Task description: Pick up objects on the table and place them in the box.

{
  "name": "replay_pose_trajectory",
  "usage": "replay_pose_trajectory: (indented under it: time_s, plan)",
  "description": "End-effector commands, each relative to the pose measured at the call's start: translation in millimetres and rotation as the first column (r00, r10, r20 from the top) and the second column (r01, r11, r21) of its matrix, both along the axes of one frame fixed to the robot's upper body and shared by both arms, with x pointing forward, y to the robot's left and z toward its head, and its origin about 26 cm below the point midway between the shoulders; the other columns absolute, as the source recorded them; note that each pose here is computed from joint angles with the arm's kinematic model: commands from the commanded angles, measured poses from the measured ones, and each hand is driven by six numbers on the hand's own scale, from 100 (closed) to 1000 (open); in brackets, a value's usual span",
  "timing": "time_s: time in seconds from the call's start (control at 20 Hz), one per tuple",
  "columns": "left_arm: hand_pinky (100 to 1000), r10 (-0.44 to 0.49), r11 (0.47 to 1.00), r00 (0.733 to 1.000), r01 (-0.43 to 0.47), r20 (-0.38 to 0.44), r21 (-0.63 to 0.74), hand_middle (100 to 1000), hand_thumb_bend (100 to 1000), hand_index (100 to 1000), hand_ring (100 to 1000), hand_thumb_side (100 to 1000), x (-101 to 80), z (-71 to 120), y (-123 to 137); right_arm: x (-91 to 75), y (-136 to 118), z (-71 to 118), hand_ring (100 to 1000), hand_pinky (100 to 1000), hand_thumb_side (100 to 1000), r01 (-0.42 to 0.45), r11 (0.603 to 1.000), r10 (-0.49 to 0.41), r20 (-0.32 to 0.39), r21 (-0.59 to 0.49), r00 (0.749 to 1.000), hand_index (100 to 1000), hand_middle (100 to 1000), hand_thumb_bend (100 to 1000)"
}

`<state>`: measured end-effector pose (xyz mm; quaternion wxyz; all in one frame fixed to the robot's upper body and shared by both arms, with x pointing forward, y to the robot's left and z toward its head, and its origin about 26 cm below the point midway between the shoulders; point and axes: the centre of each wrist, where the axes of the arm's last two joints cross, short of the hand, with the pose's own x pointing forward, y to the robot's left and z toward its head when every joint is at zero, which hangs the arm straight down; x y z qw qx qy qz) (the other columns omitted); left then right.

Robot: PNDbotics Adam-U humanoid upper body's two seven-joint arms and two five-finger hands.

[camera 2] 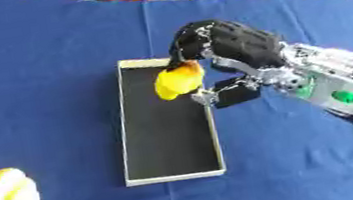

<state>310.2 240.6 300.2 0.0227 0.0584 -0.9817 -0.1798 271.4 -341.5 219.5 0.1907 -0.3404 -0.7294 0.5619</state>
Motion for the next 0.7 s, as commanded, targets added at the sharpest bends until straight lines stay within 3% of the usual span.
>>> replay_pose_trajectory:
  time_s: [0.05,0.15,0.2,0.25,0.3,0.4,0.7]
  plan:
    - [933,-0.018,1.0,0.999,0.018,0.028,0.006,744,100,881,742,588,-3.9,7.1,-1.9,-0.7,3.9,0.9,746,801,100,-0.002,1.0,0.002,-0.007,-0.029,1.0,708,538,100]
    - [934,-0.022,1.0,0.999,0.022,0.027,0.006,744,100,881,742,588,-3.8,7.3,-2.6,-0.9,5.4,-2.4,774,798,100,-0.003,0.999,0.002,-0.023,-0.034,1.0,751,598,100]
    - [934,-0.024,1.0,0.999,0.024,0.027,0.005,744,100,881,742,588,-3.8,7.4,-2.9,-1.0,5.7,-3.5,824,792,100,-0.004,0.999,0.003,-0.032,-0.04,0.999,832,712,100]
    - [934,-0.025,1.0,0.999,0.025,0.027,0.005,744,100,881,742,587,-3.8,7.4,-3.0,-1.1,5.8,-3.9,839,792,100,-0.005,0.999,0.003,-0.039,-0.054,0.999,855,736,100]
    - [935,-0.024,1.0,0.999,0.024,0.025,0.005,744,100,881,741,587,-3.8,7.1,-2.7,-1.0,5.6,-3.4,878,800,100,-0.005,0.997,0.002,-0.041,-0.074,0.999,903,786,238]
    - [936,-0.022,1.0,1.0,0.021,0.02,0.005,744,100,881,740,587,-3.7,6.1,-2.2,-0.6,5.0,-1.3,919,826,121,-0.002,0.994,-0.002,-0.036,-0.106,0.999,936,838,317]
    - [938,-0.021,1.0,1.0,0.021,0.008,0.003,744,100,881,740,586,-3.5,4.1,-2.2,-1.1,3.6,-1.5,939,849,261,0.033,0.984,-0.036,-0.018,-0.173,0.999,951,865,295]
